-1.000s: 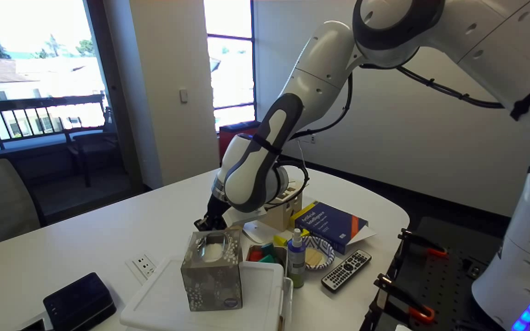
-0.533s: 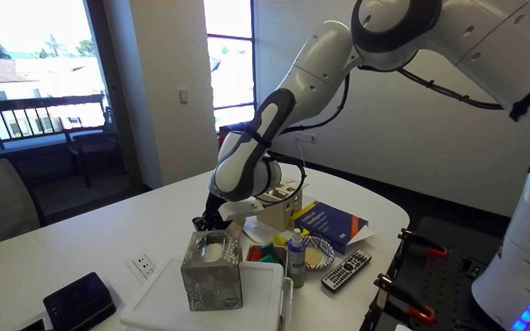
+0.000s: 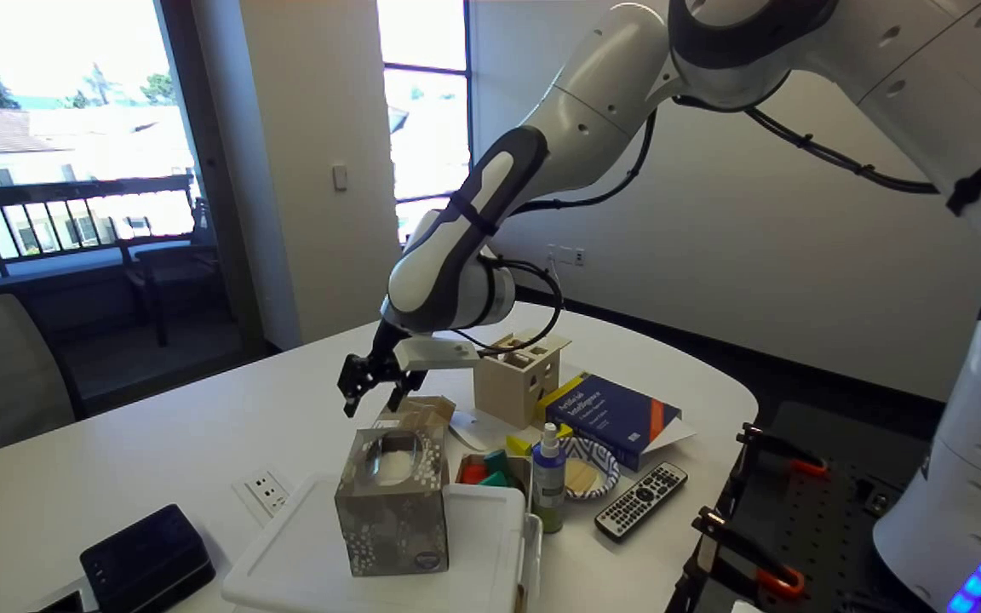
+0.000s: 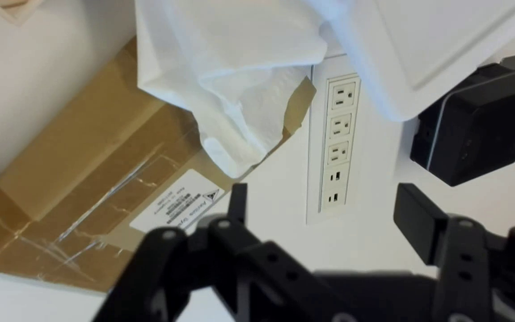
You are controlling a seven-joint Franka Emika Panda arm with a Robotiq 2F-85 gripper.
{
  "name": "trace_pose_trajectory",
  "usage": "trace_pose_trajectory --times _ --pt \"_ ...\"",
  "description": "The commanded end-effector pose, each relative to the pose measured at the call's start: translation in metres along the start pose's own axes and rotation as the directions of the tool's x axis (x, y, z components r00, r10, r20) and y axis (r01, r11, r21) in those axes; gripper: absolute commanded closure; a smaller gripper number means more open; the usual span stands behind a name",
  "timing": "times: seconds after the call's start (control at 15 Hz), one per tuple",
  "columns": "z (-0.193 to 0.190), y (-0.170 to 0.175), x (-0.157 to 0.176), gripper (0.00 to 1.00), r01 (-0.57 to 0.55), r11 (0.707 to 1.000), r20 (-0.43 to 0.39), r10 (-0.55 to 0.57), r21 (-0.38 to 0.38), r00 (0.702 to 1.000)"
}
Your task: Use the tissue to wipe the remote
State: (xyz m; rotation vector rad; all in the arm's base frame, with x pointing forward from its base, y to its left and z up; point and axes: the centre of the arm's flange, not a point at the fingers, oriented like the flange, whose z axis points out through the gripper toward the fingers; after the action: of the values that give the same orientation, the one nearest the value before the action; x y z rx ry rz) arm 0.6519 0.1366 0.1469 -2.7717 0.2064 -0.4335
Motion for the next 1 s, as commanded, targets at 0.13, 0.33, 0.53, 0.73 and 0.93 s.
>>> trace_pose_trajectory --times 0.13,0.33,0.53,0.73,0.93 --pt "-0.071 0.004 -0.003 0.00 -0.053 0.995 -0.076 0.046 -0.083 0.996" --pt "-0.105 0.019 -0.008 0.00 -0.117 0.977 -0.088 0.103 -0.176 0.991" --pt "-0.138 0.035 -0.016 0.00 -0.182 0.954 -0.076 0.169 -0.237 0.983" --pt "-0.162 0.046 -0.026 0.00 -0.222 0.936 -0.005 0.230 -0.273 0.973" --pt "-0.178 0.049 -0.036 0.00 -0.243 0.921 0.047 0.269 -0.305 0.962"
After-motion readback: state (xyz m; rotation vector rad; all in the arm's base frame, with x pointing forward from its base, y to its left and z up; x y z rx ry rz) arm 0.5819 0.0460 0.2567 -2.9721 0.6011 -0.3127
